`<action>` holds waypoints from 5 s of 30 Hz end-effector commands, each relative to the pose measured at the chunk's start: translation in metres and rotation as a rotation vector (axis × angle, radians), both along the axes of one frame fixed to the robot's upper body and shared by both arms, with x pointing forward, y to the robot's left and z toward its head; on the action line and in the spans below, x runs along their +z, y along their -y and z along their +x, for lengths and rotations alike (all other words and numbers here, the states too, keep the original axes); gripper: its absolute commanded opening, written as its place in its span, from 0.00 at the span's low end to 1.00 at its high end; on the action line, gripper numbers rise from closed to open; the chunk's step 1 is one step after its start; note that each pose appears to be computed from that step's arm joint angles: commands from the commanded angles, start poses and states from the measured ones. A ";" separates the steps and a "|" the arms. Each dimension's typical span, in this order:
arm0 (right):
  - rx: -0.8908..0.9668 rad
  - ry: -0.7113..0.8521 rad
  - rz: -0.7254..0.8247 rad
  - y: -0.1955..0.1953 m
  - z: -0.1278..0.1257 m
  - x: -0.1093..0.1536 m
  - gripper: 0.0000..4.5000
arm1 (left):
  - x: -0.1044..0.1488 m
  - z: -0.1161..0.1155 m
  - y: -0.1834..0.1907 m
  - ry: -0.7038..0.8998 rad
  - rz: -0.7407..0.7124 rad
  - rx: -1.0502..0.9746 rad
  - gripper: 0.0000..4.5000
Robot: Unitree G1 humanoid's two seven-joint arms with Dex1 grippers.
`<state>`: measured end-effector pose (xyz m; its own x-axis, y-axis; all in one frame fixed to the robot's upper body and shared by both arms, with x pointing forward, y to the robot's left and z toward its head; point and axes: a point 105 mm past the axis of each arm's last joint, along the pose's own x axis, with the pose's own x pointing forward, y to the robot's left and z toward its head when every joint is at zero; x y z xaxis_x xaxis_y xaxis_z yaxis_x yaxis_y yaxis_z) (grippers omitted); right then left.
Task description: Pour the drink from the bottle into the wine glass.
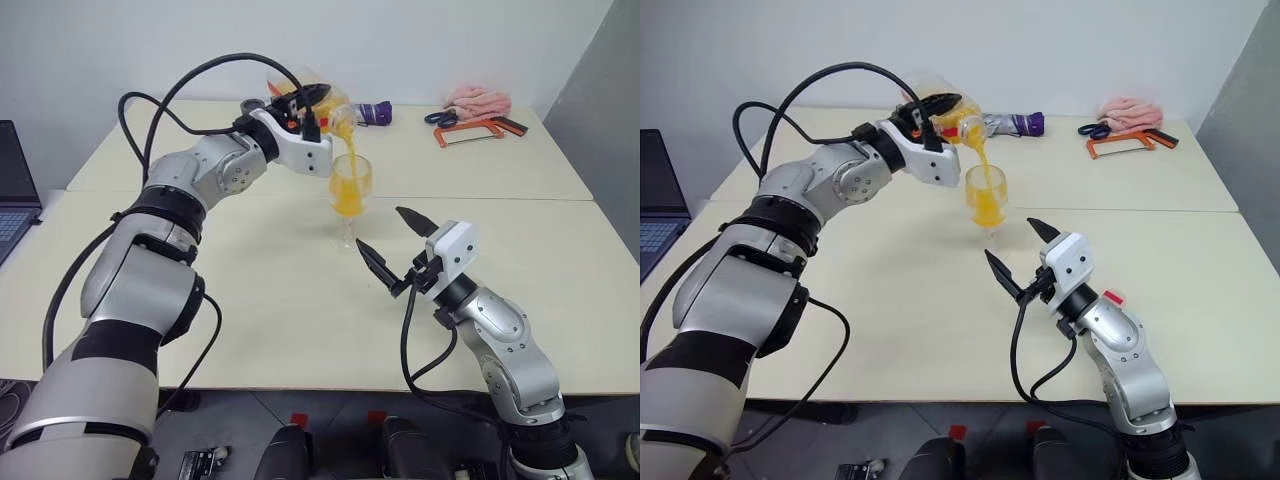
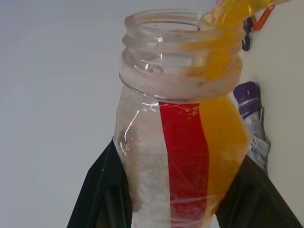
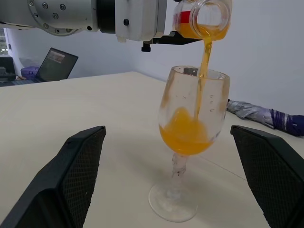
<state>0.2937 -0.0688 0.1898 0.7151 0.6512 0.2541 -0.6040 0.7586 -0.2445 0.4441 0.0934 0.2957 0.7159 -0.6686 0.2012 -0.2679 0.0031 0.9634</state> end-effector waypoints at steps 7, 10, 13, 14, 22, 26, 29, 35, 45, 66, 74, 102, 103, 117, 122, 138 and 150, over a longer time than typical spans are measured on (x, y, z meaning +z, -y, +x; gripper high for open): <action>0.009 0.040 0.018 -0.001 -0.003 0.009 1.00 | 0.027 -0.006 -0.002 0.077 -0.012 -0.013 0.38; 0.009 0.040 0.018 -0.001 -0.003 0.008 1.00 | 0.028 -0.006 -0.001 0.079 -0.010 -0.014 0.38; 0.008 0.040 0.019 -0.001 -0.003 0.008 1.00 | 0.028 -0.006 -0.001 0.082 -0.007 -0.017 0.38; 0.007 0.041 0.020 -0.001 -0.003 0.008 1.00 | 0.028 -0.006 -0.001 0.083 -0.005 -0.017 0.38; -0.005 0.048 0.027 -0.001 -0.001 0.007 1.00 | 0.030 -0.007 0.000 0.090 0.001 -0.022 0.38; -0.009 0.051 0.031 0.000 0.000 0.007 1.00 | 0.030 -0.007 0.000 0.092 0.004 -0.023 0.38; -0.010 0.052 0.033 0.000 0.000 0.007 1.00 | 0.031 -0.008 0.000 0.093 0.005 -0.023 0.38; -0.007 0.046 0.032 -0.002 0.000 0.005 1.00 | 0.031 -0.007 0.001 0.095 0.008 -0.023 0.38; 0.004 0.043 0.030 -0.006 -0.002 0.004 1.00 | 0.032 -0.007 0.001 0.103 0.019 -0.021 0.38; 0.011 0.036 0.028 -0.008 -0.001 0.002 1.00 | 0.032 -0.007 0.001 0.113 0.028 -0.020 0.38; 0.012 0.035 0.026 -0.008 -0.002 0.002 1.00 | 0.032 -0.007 0.000 0.111 0.019 -0.019 0.38; 0.219 0.029 -0.072 -0.027 -0.007 0.014 1.00 | -0.007 0.008 -0.059 -0.503 -0.848 -0.033 0.38; 0.245 0.016 -0.091 -0.029 -0.008 0.013 1.00 | -0.012 0.008 -0.068 -0.525 -0.892 -0.017 0.38; 0.365 -0.174 -0.241 -0.064 0.006 0.017 1.00 | -0.087 -0.021 -0.183 -0.703 -1.441 0.270 0.38; 0.365 -0.170 -0.250 -0.073 0.010 0.020 1.00 | -0.105 -0.026 -0.196 -0.732 -1.477 0.328 0.38; 0.380 -0.179 -0.253 -0.076 0.006 0.017 1.00 | -0.128 -0.037 -0.201 -0.785 -1.468 0.306 0.99; 0.203 -0.109 -0.176 -0.038 0.004 -0.036 1.00 | -0.142 -0.062 -0.204 -0.723 -1.411 0.354 0.99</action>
<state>0.2945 -0.0268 0.1356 0.5560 0.8298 -0.0478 -0.8136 0.5317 -0.2352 0.3838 0.2989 0.1294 0.9983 -0.0435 -0.0386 0.0488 0.9872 0.1518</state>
